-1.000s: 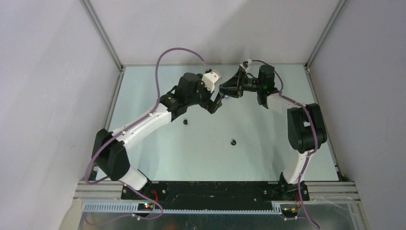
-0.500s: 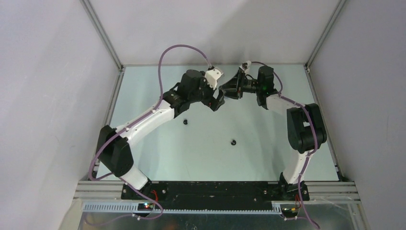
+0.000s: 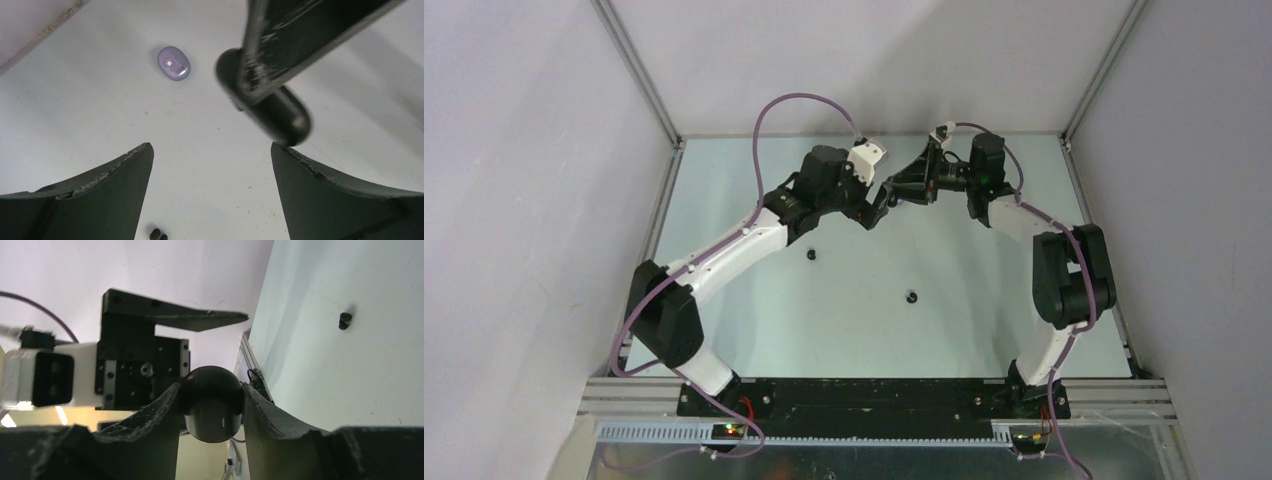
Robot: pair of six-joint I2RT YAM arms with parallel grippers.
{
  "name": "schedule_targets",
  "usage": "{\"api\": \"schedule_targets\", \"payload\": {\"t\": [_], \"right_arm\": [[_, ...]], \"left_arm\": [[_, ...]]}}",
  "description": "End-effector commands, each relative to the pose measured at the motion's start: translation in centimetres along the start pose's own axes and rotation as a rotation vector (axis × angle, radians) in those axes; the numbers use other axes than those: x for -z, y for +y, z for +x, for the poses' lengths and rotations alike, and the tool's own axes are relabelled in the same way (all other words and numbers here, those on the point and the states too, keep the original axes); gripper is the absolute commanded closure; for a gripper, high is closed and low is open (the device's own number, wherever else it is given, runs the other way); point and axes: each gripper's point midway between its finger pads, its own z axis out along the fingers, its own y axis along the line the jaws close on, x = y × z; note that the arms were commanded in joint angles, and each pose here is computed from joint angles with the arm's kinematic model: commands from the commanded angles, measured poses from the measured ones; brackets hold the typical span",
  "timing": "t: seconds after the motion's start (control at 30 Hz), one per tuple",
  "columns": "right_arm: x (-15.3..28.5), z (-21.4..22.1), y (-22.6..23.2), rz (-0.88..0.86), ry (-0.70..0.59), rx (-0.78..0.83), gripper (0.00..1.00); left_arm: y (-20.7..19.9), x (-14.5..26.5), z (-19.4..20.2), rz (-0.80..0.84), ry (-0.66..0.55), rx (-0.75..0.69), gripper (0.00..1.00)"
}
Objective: Insert the wireless bluetooth earbuds into the charging case
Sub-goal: Pick up the charging case at the center of the board.
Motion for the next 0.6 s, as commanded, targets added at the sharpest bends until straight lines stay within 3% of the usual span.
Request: {"api": "schedule_targets", "payload": {"t": [0.0, 0.13, 0.33, 0.57], "right_arm": [[1.3, 1.4, 3.2, -0.021, 0.034, 0.103, 0.74], [1.1, 1.9, 2.7, -0.001, 0.044, 0.122, 0.74], [0.6, 0.9, 1.2, 0.039, -0.005, 0.114, 0.74], [-0.7, 0.7, 0.2, 0.034, -0.01, 0.093, 0.75]], "left_arm": [[2.3, 1.4, -2.1, -0.075, -0.081, 0.026, 0.06], [2.2, 1.9, -2.7, -0.07, -0.093, 0.031, 0.07], [-2.7, 2.6, -3.5, 0.159, -0.101, 0.016, 0.03], [-4.8, 1.6, -3.5, 0.169, -0.062, -0.026, 0.01]]}}
